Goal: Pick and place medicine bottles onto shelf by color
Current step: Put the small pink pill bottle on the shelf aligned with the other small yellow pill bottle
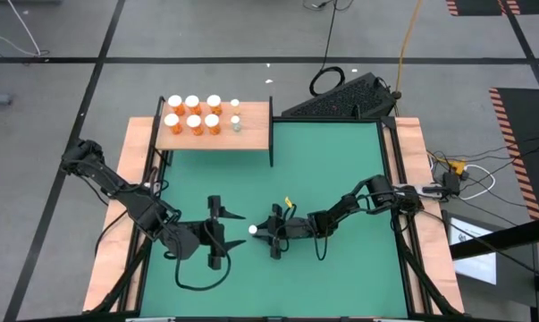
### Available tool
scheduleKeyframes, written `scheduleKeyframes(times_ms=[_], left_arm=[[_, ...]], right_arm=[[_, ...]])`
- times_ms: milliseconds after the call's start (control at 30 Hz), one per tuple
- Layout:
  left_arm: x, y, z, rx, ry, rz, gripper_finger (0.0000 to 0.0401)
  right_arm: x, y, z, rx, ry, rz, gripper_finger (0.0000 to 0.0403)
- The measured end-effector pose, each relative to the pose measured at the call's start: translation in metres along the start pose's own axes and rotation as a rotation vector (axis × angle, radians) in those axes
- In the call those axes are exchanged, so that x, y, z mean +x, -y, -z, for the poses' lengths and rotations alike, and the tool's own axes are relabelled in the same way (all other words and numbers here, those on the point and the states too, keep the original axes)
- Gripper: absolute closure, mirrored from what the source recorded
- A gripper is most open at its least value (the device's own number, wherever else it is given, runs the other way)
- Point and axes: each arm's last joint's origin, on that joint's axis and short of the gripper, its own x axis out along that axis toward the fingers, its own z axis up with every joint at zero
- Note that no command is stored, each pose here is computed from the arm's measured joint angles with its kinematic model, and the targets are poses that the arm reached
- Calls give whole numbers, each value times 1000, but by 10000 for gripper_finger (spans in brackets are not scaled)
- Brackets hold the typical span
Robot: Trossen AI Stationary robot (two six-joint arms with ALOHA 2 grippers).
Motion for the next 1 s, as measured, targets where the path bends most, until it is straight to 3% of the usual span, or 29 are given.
scheduleKeyframes(times_ms=[600, 1000], left_arm=[[0, 0, -2, -3, 15, 1, 121], [2, -1, 7, -116, -70, 42, 121]], right_arm=[[1, 3, -2, -5, 14, 4, 319], [-4, 0, -16, 0, 44, -26, 317]])
